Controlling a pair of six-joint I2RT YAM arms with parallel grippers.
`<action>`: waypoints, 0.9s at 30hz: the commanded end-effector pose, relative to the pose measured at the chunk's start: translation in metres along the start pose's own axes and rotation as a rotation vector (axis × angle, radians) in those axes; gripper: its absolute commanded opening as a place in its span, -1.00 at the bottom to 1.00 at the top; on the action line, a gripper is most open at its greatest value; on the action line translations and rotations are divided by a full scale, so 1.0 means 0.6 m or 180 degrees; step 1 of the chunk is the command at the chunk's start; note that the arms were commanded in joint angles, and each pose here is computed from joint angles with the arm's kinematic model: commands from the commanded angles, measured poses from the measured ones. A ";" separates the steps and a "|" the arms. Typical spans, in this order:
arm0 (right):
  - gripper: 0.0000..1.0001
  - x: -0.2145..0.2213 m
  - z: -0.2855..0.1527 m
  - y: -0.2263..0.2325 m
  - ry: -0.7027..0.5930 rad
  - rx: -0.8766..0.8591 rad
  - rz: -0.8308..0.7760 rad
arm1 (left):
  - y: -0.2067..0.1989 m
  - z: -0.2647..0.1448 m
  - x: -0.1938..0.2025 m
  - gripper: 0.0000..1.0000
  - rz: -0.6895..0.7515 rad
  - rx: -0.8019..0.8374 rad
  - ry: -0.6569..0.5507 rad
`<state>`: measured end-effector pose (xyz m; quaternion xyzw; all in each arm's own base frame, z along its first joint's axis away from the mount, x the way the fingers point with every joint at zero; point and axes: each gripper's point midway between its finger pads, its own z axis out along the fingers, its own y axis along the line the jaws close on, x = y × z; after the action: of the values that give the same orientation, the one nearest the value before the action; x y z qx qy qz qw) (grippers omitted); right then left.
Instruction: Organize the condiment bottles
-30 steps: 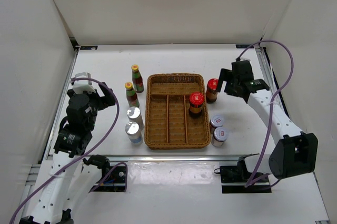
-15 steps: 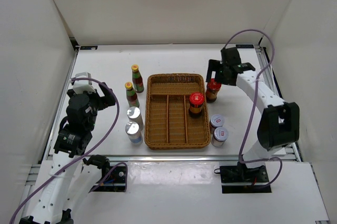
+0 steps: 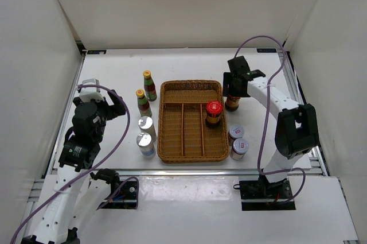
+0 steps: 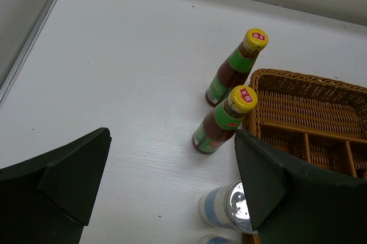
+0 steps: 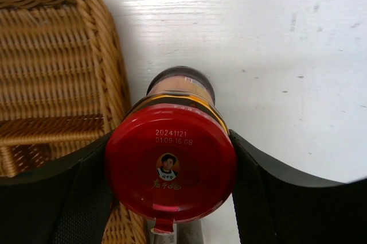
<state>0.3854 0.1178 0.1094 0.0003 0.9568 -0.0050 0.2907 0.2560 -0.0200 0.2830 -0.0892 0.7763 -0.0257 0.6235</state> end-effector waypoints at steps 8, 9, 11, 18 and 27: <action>-1.00 -0.149 -0.237 -0.058 -0.1485 0.0619 0.0101 | 0.001 -0.001 -0.001 0.99 0.0017 0.0005 -0.0024; -1.00 -0.153 -0.272 -0.060 -0.1605 0.0556 0.0138 | 0.001 -0.001 -0.001 0.99 0.0017 0.0005 -0.0024; -1.00 -0.144 -0.305 -0.057 -0.1644 0.0514 0.0072 | 0.001 -0.004 -0.004 0.99 0.0007 0.0012 -0.0050; -1.00 -0.063 -0.409 -0.003 -0.1681 -0.0197 -0.0207 | 0.001 -0.008 -0.007 0.99 -0.0002 0.0018 -0.0078; -1.00 0.100 -0.434 0.091 -0.1134 -0.1208 -0.0536 | 0.001 -0.008 -0.007 0.99 -0.0002 0.0018 -0.0078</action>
<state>0.2034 0.1634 0.2904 -0.1535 0.8743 0.0998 0.4496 0.2529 -0.0191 0.2873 -0.0904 0.7706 -0.0284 0.6302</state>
